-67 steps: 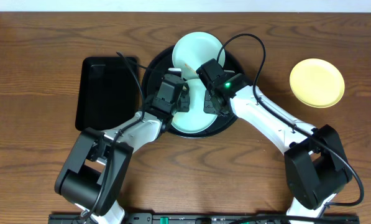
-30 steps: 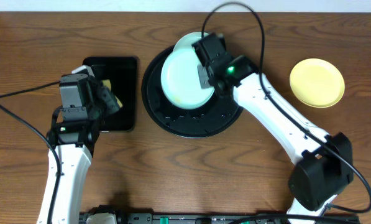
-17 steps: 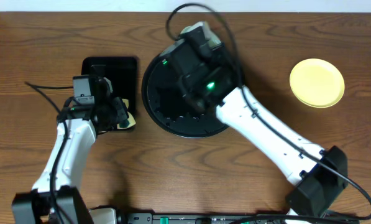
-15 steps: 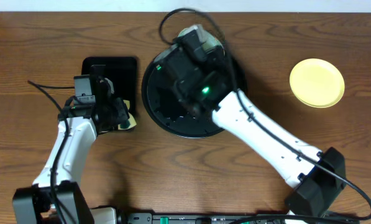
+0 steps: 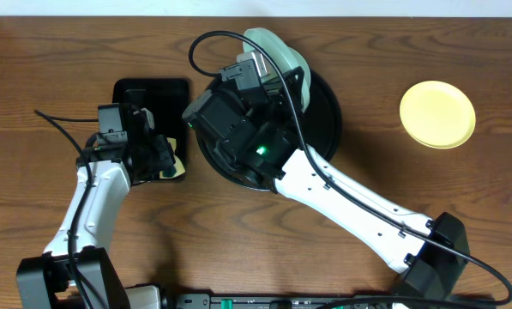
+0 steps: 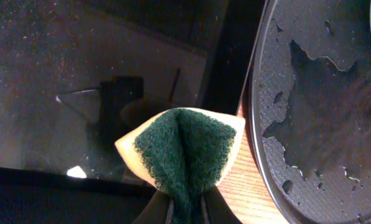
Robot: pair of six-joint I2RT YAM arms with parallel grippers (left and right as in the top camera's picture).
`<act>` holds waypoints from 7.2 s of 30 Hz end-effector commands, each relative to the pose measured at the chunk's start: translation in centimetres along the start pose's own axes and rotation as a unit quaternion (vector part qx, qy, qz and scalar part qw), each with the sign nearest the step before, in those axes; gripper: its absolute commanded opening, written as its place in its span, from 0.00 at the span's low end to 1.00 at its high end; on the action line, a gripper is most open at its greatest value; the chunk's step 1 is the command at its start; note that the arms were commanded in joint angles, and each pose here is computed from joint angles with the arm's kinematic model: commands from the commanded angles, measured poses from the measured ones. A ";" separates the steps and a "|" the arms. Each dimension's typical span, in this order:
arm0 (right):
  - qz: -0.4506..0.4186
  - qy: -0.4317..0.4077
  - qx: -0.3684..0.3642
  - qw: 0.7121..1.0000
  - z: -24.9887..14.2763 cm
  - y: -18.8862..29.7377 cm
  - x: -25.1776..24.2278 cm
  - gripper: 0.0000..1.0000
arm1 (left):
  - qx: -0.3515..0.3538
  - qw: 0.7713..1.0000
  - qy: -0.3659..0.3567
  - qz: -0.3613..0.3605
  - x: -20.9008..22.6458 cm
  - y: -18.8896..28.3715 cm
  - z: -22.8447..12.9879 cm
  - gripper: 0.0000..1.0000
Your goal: Clean dirty plates on tray and stack at the side
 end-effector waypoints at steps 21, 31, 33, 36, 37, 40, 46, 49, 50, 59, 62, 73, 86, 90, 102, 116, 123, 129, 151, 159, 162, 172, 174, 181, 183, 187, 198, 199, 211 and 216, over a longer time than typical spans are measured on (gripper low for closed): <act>0.234 -0.285 0.396 0.841 -15.7 -21.0 -9.9 0.01 | -0.007 0.998 -0.010 -0.066 -1.6 0.4 0.5 0.08; 0.160 -0.373 0.505 0.762 -29.3 -28.3 -17.2 0.01 | -0.013 0.998 -0.012 -0.067 -1.7 0.4 0.7 0.08; 0.147 -0.378 0.524 0.748 -31.6 -29.1 -17.3 0.01 | -0.012 0.998 -0.012 -0.067 -1.7 0.4 0.7 0.08; 0.152 -0.386 0.546 0.728 -34.5 -30.1 -16.6 0.01 | -0.013 0.998 -0.012 -0.068 -1.7 0.4 0.7 0.08; 0.165 -0.390 0.547 0.722 -35.0 -30.4 -16.2 0.01 | -0.013 0.998 -0.012 -0.068 -1.7 0.4 0.8 0.08; 0.191 -0.397 0.551 0.709 -36.2 -31.0 -15.1 0.03 | -0.016 0.997 -0.013 -0.068 -1.7 0.4 0.8 0.08; 0.224 -0.364 0.540 0.725 -36.4 -31.2 -14.9 0.63 | -0.016 0.997 -0.015 -0.068 -1.7 0.4 0.9 0.08; 0.272 -0.363 0.521 0.723 -35.1 -31.0 -14.2 0.77 | -0.021 0.997 -0.017 -0.069 -1.7 0.5 1.0 0.08; 0.293 -0.358 0.513 0.723 -34.4 -30.9 -13.9 0.77 | -0.022 0.997 -0.017 -0.069 -1.8 0.5 1.1 0.08; 0.448 -0.231 0.413 0.759 -22.7 -28.4 -8.4 0.86 | -0.025 0.997 -0.018 -0.070 -1.8 0.5 1.2 0.08; 0.482 -0.195 0.342 0.783 -17.6 -27.5 -4.9 0.88 | -0.025 0.997 -0.018 -0.070 -1.8 0.5 1.2 0.08; 0.486 -0.111 0.141 0.855 -7.7 -25.3 9.1 0.79 | -0.021 0.997 -0.016 -0.069 -1.7 0.5 1.0 0.08; 0.524 -0.084 0.071 0.844 -5.7 -26.6 14.1 0.78 | -0.012 0.998 -0.013 -0.067 -1.7 0.4 0.7 0.08; 0.529 -0.067 0.070 0.843 -5.9 -26.5 14.2 0.77 | -0.010 0.998 -0.013 -0.067 -1.7 0.4 0.6 0.08; 0.557 -0.056 0.118 0.820 -11.1 -27.2 19.3 0.33 | -0.011 0.998 -0.013 -0.067 -1.6 0.4 0.6 0.08; 0.542 -0.041 0.167 0.823 -12.4 -26.7 18.4 0.01 | -0.011 0.998 -0.013 -0.067 -1.6 0.4 0.6 0.08; 0.533 -0.086 0.216 0.814 -9.1 -23.9 12.7 0.01 | -0.011 0.998 -0.013 -0.067 -1.6 0.4 0.6 0.08; 0.508 -0.116 0.376 0.766 -11.3 -19.6 9.0 0.01 | -0.011 0.998 -0.013 -0.067 -1.6 0.4 0.6 0.09; 0.338 -0.151 0.540 0.756 -18.8 -17.1 10.6 0.01 | -0.014 0.997 -0.014 -0.068 -1.7 0.4 0.8 0.08; 0.346 -0.148 0.531 0.759 -19.9 -16.6 12.4 0.01 | -0.014 0.997 -0.014 -0.068 -1.7 0.4 0.8 0.08; 0.364 -0.130 0.513 0.766 -20.1 -16.9 12.9 0.01 | -0.014 0.997 -0.014 -0.068 -1.7 0.4 0.8 0.08; 0.457 -0.031 0.462 0.759 -20.4 -16.2 13.5 0.15 | -0.014 0.997 -0.014 -0.068 -1.7 0.4 0.8 0.08; 0.457 -0.033 0.460 0.761 -20.8 -16.3 13.8 0.15 | -0.014 0.997 -0.014 -0.068 -1.7 0.4 0.8 0.08; 0.459 -0.047 0.440 0.770 -21.5 -16.9 15.0 0.11 | -0.014 0.998 -0.015 -0.068 -1.7 0.4 0.8 0.08; 0.459 -0.048 0.439 0.771 -21.5 -16.9 15.0 0.01 | -0.014 0.998 -0.015 -0.068 -1.7 0.4 0.8 0.08; 0.461 -0.058 0.421 0.779 -19.7 -17.3 14.4 0.01 | -0.015 0.997 -0.024 -0.067 -1.7 0.4 0.8 0.08; 0.366 -0.132 0.370 0.844 -11.6 -15.1 3.7 0.01 | -0.049 0.995 -0.052 -0.074 -2.3 1.2 2.6 0.08; 0.348 -0.133 0.380 0.847 -11.8 -14.9 3.0 0.01 | -0.053 0.994 -0.057 -0.074 -2.5 1.4 2.9 0.08; 0.304 -0.118 0.395 0.859 -14.3 -14.4 4.3 0.01 | -0.042 0.991 -0.093 -0.085 -6.7 7.1 5.6 0.08; 0.231 -0.100 0.363 0.897 -14.4 -14.7 4.1 0.01 | -0.032 0.985 -0.133 -0.105 -10.1 7.9 5.0 0.08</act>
Point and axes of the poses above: each gripper's point midway between its finger pads, its own y axis back along the fingers, its own x axis along the line the jaws close on, z = x × y, the point moved 5 cm from there along y, back along the fingers, and after that the axes turned 1 degree about -y, right-handed, at the moved point
